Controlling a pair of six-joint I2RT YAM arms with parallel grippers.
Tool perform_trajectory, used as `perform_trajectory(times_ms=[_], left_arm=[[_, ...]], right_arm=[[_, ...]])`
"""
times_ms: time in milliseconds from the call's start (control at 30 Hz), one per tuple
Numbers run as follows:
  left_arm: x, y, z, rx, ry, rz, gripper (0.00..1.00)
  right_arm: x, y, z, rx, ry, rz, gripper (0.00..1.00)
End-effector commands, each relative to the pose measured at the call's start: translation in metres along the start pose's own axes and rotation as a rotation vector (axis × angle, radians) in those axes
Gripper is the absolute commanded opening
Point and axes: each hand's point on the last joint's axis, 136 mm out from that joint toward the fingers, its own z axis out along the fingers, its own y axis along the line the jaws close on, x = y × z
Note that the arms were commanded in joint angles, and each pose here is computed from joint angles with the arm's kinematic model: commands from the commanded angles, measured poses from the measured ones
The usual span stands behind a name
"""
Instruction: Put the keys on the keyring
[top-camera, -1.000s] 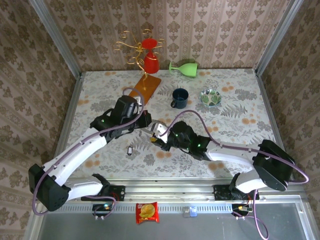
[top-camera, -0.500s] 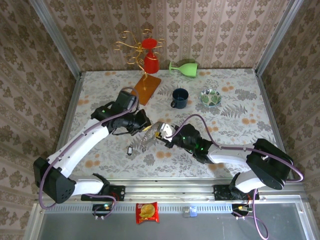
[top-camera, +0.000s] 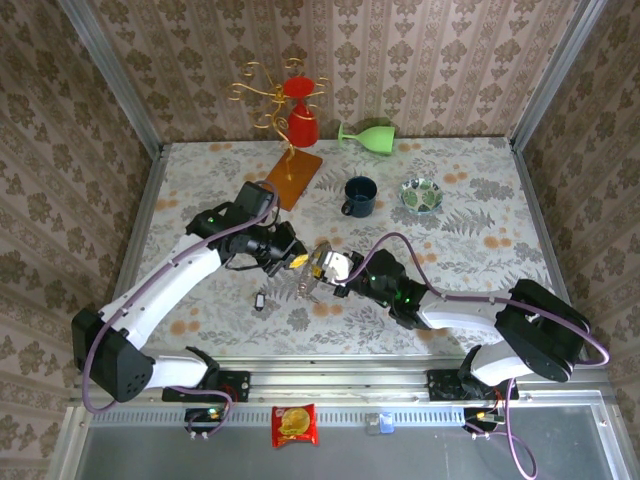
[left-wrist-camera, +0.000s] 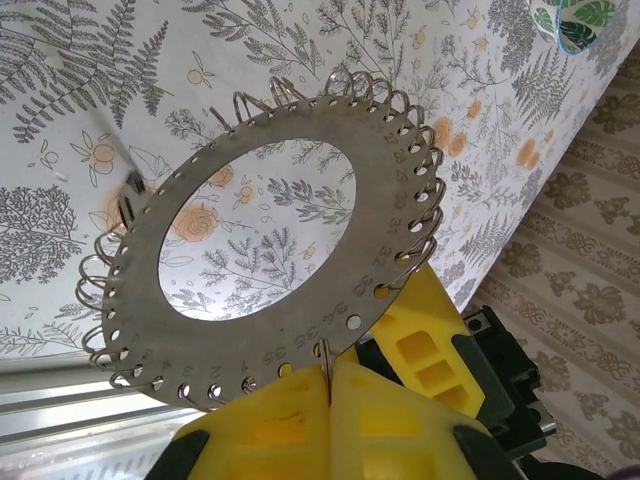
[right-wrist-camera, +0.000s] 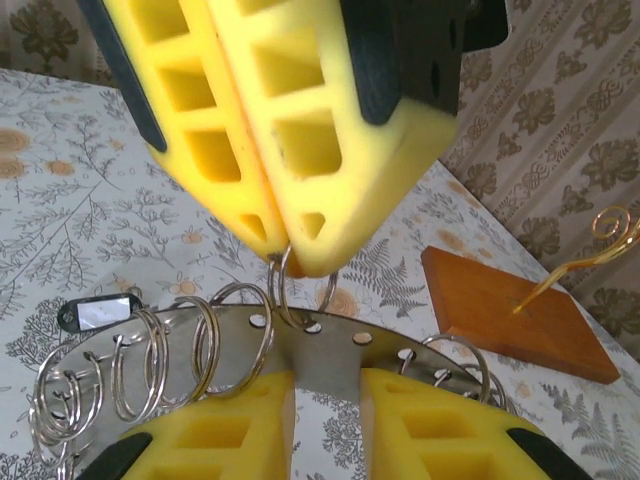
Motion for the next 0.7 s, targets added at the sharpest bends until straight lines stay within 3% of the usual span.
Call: perform_trajectory(times_ms=[0,333,667], left_arm=[[0.003,-0.009,-0.009,0.026,0.013,-0.037,0.00],[0.000,-0.012,-0.008,0.057,0.013,-0.071,0.00],[0.001,-0.011,-0.007,0.066,0.022,-0.110,0.00]], right_arm=[[-0.028,-0.004,-0.010,-0.006,-0.101,-0.019,0.24],[-0.035,0.013,-0.003,-0.089,-0.106,-0.013,0.19],[-0.023,-0.004,0.004,0.066,-0.064,-0.019,0.28]])
